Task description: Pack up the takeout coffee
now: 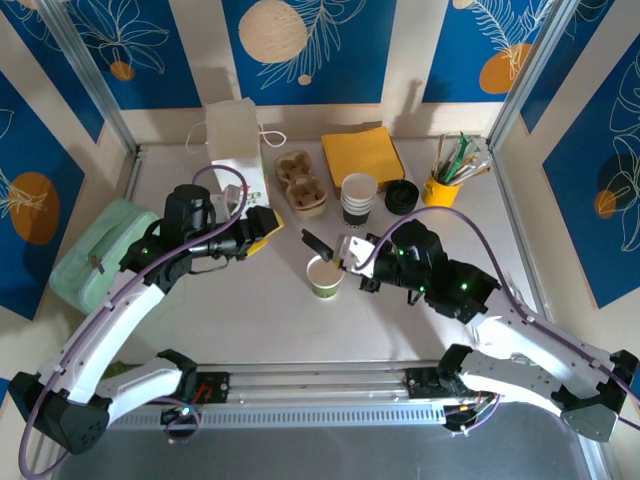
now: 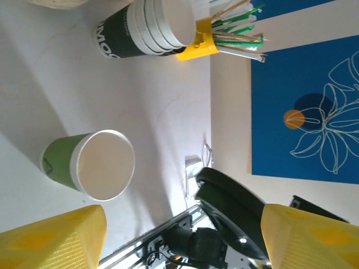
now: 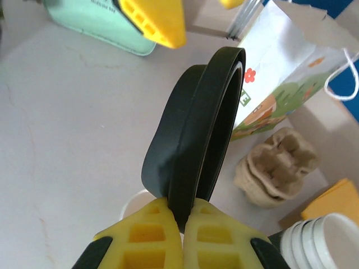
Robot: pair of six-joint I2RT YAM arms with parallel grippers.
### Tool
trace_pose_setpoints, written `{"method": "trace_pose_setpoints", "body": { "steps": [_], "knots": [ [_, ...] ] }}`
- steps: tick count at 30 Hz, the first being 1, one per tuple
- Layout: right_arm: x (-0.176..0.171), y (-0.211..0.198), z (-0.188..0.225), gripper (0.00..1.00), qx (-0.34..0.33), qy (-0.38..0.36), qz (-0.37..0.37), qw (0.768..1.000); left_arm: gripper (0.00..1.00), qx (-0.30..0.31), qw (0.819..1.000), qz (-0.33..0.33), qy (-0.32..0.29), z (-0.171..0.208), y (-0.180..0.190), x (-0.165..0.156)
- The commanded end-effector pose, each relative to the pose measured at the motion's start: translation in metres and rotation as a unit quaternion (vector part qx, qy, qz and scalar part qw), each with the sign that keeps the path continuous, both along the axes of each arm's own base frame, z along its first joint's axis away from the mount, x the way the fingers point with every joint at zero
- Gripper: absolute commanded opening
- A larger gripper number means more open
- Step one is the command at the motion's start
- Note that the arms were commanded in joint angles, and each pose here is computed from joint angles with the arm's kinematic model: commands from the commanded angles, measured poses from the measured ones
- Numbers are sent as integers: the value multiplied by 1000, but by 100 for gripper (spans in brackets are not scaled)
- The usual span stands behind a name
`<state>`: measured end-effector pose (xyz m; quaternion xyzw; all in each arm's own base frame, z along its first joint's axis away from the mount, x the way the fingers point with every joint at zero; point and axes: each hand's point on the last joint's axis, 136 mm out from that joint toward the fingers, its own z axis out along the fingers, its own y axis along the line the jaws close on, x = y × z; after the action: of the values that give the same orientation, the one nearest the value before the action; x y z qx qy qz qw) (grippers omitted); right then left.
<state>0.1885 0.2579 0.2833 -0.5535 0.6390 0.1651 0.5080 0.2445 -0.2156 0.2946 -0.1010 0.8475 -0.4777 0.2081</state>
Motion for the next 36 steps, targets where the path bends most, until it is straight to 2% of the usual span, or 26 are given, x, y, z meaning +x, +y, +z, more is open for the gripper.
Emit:
{"method": "trace_pose_setpoints", "body": {
  "steps": [1,3,6,11,14,16,18,19,24,30,36],
  "knots": [
    [-8,-4,14,0,67,120,-42,990,73,30,999,11,-2,-11,9,4],
    [-7,-7,21,0,101,173,-62,978,73,40,999,11,4,-18,10,5],
    [2,-15,33,0,165,280,-106,940,73,51,999,11,4,-25,11,6],
    [11,-24,34,0,245,468,-151,835,73,73,997,17,3,-34,17,7],
    [14,-31,22,0,270,563,-177,761,74,80,997,17,10,-38,18,6],
    [17,-34,10,0,281,625,-195,702,74,79,997,16,15,-42,16,7],
    [14,-32,0,0,277,671,-189,661,74,78,997,16,17,-44,16,7],
    [12,-30,-6,0,272,687,-185,648,73,77,997,15,17,-44,16,7],
    [11,-26,-34,0,259,716,-202,616,73,75,997,16,17,-44,15,8],
    [16,-25,-58,0,258,712,-212,618,73,73,997,15,17,-43,14,9],
    [22,-21,-80,0,256,724,-224,600,74,72,997,15,17,-42,13,9]
  ]
}}
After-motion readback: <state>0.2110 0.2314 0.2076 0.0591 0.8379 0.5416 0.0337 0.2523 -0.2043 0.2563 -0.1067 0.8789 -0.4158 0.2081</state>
